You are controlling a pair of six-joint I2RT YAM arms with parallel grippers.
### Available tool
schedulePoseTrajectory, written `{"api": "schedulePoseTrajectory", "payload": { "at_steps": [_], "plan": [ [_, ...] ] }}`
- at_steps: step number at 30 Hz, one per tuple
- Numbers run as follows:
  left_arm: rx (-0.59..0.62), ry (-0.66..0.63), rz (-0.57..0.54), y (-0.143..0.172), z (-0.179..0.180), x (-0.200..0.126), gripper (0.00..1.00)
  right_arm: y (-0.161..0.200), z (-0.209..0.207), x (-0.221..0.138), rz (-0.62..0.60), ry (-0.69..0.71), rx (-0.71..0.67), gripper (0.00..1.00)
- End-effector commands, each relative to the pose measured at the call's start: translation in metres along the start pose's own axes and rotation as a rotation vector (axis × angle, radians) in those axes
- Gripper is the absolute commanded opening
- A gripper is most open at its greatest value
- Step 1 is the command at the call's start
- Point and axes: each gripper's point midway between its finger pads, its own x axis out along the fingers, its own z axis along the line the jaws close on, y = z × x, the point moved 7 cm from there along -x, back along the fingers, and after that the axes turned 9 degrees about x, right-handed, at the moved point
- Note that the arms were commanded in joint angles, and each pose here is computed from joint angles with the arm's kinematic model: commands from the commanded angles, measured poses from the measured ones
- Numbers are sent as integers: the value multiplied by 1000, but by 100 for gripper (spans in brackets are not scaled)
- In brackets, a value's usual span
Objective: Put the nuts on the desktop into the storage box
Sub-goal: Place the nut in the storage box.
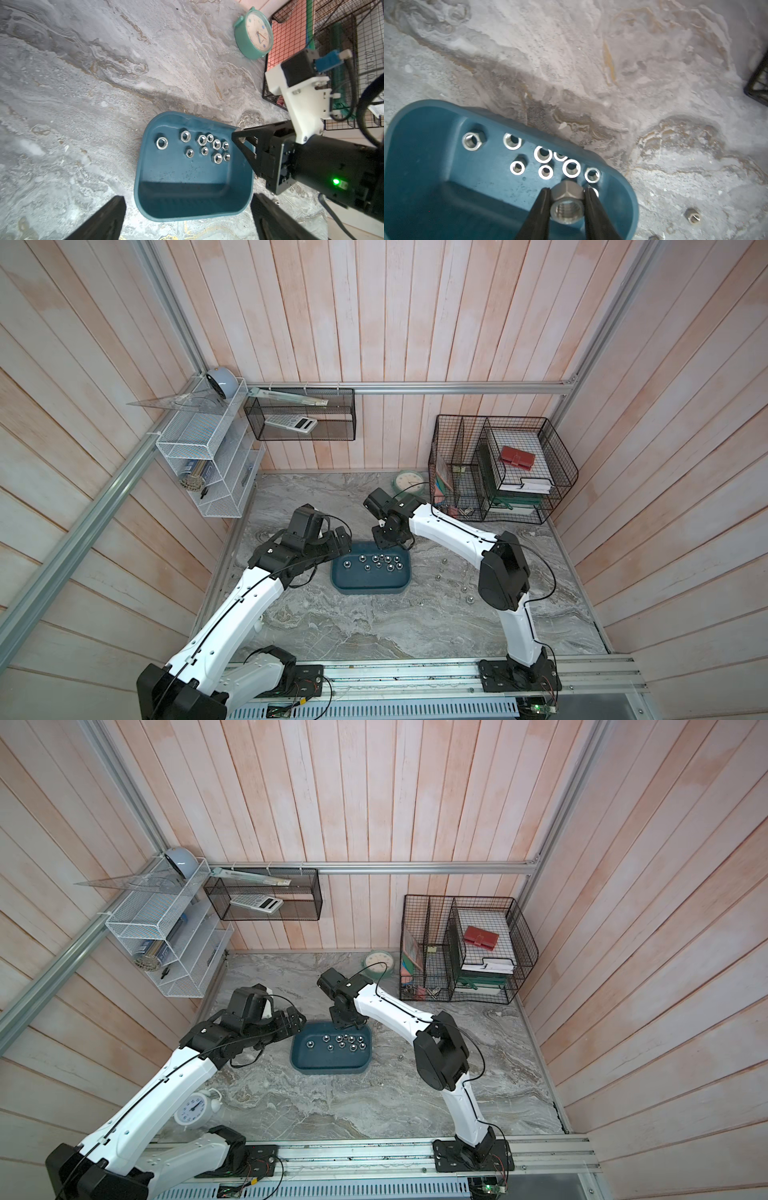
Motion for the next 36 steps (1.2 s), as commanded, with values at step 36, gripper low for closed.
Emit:
{"api": "schedulePoseTrajectory", "payload": {
  "at_steps": [36],
  "plan": [
    [-51,-142,-14,28,35,-29,100,33,69,64,215,-101,-232,49]
  ]
}}
